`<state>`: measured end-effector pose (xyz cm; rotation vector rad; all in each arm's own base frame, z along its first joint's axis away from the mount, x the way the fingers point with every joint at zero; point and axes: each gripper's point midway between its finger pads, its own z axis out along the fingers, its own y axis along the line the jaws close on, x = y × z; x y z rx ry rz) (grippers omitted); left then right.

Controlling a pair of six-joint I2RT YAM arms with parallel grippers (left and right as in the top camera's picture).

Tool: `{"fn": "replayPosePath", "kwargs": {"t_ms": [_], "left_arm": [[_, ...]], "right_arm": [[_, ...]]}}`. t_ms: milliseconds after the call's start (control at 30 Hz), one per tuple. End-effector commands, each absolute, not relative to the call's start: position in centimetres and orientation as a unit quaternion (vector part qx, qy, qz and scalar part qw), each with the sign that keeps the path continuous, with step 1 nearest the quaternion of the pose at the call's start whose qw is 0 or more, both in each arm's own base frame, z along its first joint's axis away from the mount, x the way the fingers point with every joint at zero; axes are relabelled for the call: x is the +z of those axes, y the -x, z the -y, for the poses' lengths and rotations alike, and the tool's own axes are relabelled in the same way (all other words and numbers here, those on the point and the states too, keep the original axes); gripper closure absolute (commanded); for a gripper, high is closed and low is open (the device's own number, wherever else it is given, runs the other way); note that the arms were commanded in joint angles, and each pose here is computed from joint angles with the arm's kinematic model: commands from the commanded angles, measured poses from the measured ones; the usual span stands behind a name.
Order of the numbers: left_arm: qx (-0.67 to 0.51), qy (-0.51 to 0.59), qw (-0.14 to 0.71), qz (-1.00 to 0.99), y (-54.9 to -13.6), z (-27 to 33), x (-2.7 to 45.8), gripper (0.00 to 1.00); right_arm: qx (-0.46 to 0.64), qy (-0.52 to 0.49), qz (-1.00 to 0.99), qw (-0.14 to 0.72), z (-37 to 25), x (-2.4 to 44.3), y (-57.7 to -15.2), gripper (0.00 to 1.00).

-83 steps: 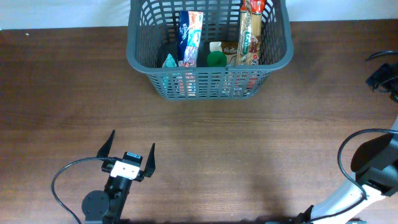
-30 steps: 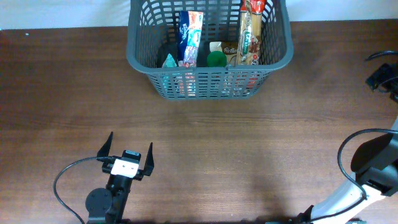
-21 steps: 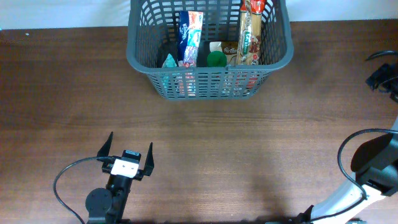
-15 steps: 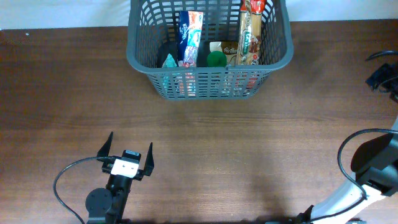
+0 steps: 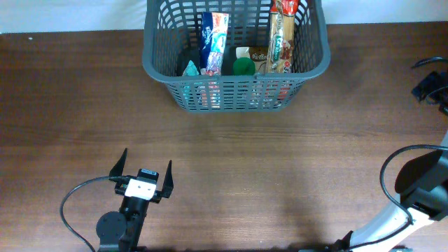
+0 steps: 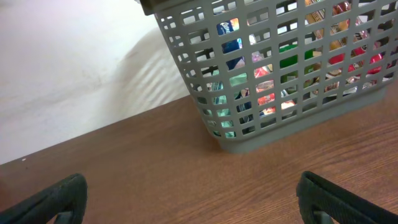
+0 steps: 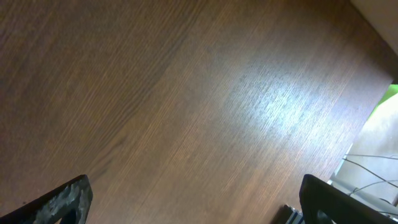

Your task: Pack container

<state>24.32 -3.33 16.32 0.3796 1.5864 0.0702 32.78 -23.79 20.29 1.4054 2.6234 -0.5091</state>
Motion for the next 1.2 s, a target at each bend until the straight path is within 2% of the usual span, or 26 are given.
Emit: {"fn": "replayPosePath", "kwargs": {"t_ms": [0,167,333,633,900,1167], "left_arm": [[0.032,-0.159,0.683,-0.712,-24.4,3.0,16.0,0.01],[0.032,-0.159,0.683,-0.712,-24.4,3.0,16.0,0.01],[0.032,-0.159,0.683,-0.712,-24.4,3.0,16.0,0.01],[0.032,-0.159,0.683,-0.712,-24.4,3.0,16.0,0.01],[0.032,-0.159,0.683,-0.712,-24.4,3.0,16.0,0.01],[0.032,-0.159,0.683,-0.712,-24.4,3.0,16.0,0.01]], "right_arm": [[-0.175,-0.472,-0.86,0.079,24.6,20.3,-33.3,0.01],[-0.169,-0.478,-0.84,0.191,26.0,23.1,-37.0,0.01],[-0.158,-0.469,-0.808,0.319,25.9,28.8,-40.2,0.01],[-0.12,-0.42,-0.758,0.484,21.6,38.4,-42.9,0.01],[-0.082,-0.347,-0.714,0.602,16.0,42.7,-43.2,0.01],[-0.06,-0.294,-0.677,0.672,12.1,43.7,-39.9,0.01]]}}
